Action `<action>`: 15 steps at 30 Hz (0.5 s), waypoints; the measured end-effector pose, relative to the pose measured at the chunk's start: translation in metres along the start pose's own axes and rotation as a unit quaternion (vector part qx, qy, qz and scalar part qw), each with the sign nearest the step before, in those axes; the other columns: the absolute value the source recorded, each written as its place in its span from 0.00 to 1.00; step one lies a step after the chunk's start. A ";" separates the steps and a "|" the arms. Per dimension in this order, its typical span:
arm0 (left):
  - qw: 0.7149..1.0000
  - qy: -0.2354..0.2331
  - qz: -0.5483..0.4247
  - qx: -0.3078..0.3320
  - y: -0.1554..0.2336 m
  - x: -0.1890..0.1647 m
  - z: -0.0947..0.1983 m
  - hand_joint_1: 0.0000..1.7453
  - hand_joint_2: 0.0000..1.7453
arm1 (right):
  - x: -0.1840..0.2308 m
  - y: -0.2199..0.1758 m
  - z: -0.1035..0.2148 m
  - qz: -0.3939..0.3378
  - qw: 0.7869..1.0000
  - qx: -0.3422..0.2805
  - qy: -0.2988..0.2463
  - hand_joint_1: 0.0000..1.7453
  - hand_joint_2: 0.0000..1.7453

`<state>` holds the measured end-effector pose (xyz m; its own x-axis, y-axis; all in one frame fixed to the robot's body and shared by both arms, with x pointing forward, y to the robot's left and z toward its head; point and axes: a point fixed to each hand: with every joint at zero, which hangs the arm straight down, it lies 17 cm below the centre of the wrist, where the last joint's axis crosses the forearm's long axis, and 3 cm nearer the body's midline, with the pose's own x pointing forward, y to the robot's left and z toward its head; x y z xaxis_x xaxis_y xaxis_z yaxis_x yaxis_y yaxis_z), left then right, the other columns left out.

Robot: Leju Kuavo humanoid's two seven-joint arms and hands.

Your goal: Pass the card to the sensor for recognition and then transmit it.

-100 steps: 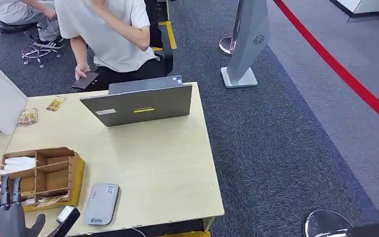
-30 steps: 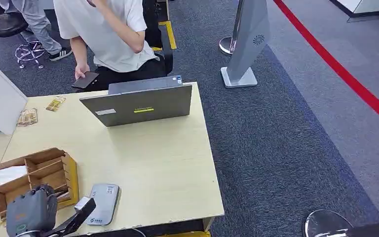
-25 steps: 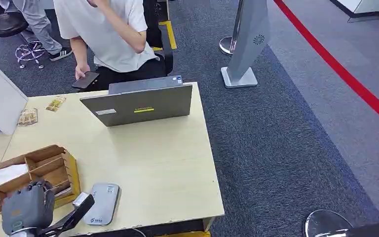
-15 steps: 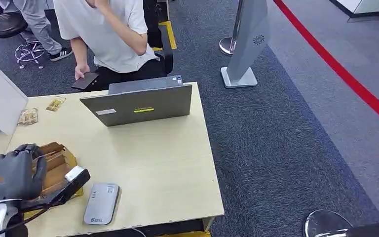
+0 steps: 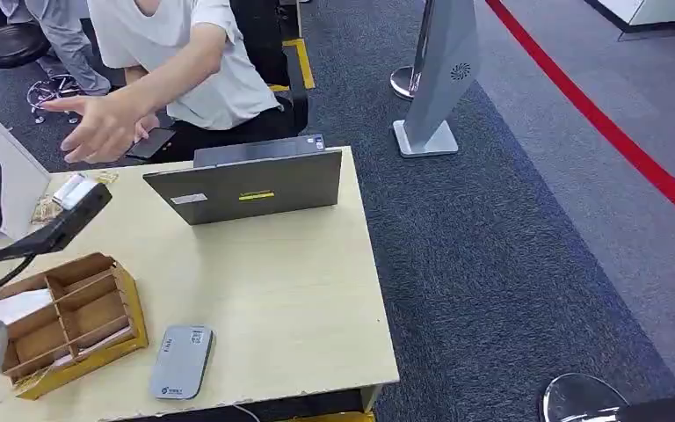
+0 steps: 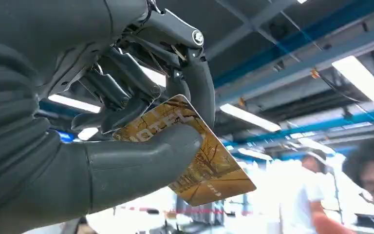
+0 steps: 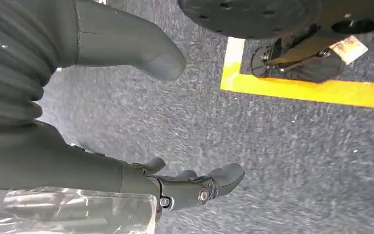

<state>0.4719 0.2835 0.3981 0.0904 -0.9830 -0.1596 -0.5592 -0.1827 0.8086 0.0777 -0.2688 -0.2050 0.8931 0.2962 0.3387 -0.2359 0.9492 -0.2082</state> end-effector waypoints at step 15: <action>0.996 -0.006 -0.049 -0.071 -0.076 -0.010 -0.028 0.00 1.00 | -0.017 0.003 -0.010 -0.009 1.000 0.014 0.023 0.00 1.00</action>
<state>0.5370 0.3064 0.3542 0.1294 -0.9603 -0.2473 -0.4266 -0.2790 0.8603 0.0652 -0.2720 -0.2204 0.9140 0.2736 0.2997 -0.2290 0.9574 -0.1757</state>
